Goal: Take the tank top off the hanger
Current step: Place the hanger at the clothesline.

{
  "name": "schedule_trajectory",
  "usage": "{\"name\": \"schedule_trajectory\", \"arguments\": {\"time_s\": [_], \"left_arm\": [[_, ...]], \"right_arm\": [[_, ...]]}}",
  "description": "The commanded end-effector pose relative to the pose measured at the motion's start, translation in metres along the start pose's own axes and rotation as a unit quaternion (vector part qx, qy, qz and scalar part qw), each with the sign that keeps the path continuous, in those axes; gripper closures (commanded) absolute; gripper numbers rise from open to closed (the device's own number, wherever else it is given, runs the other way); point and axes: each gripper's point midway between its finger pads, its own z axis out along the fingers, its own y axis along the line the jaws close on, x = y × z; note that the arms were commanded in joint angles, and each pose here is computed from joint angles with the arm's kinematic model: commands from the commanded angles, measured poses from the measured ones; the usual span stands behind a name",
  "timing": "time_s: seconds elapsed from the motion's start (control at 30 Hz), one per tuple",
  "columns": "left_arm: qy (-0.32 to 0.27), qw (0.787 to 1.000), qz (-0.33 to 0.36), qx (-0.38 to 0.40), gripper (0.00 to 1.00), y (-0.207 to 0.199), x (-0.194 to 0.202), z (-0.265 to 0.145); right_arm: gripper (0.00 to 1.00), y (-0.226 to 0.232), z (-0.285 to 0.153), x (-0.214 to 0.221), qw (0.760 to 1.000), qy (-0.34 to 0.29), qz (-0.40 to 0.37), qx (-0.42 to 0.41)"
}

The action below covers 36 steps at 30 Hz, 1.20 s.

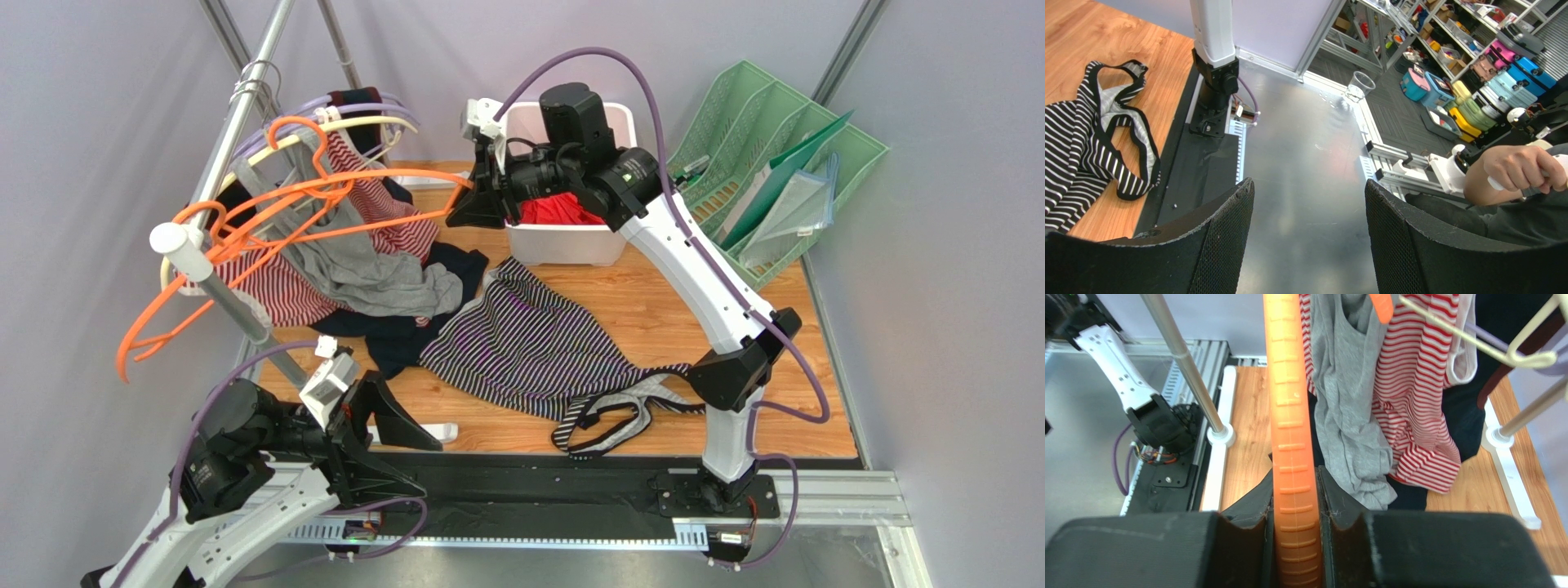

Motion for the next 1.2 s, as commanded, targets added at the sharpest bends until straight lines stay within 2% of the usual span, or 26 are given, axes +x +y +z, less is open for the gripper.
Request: {"name": "schedule_trajectory", "arguments": {"time_s": [0.0,0.23,0.47,0.87,1.03,1.17], "left_arm": [[-0.012,1.000,0.008,0.006,0.28,-0.003,-0.007,0.001],[-0.010,1.000,0.004,0.002,0.28,0.001,-0.007,0.004],[-0.010,1.000,0.002,-0.001,0.28,0.003,-0.007,0.005],[-0.004,1.000,-0.007,0.006,0.29,0.009,-0.007,0.012],[-0.008,1.000,-0.009,0.007,0.29,0.006,-0.008,0.010],[-0.010,1.000,-0.008,0.006,0.28,0.005,-0.007,0.009]], "right_arm": [[1.00,-0.003,-0.010,-0.001,0.999,0.011,-0.041,0.028],[1.00,0.000,-0.010,0.022,0.999,0.031,-0.010,0.006],[1.00,0.041,-0.034,0.024,0.997,0.013,0.008,-0.077],[1.00,0.065,-0.058,0.036,0.997,0.016,0.009,-0.078],[1.00,0.052,-0.061,0.037,0.998,0.030,-0.005,-0.049],[1.00,0.047,-0.058,0.037,0.997,0.040,-0.006,-0.062]]}}
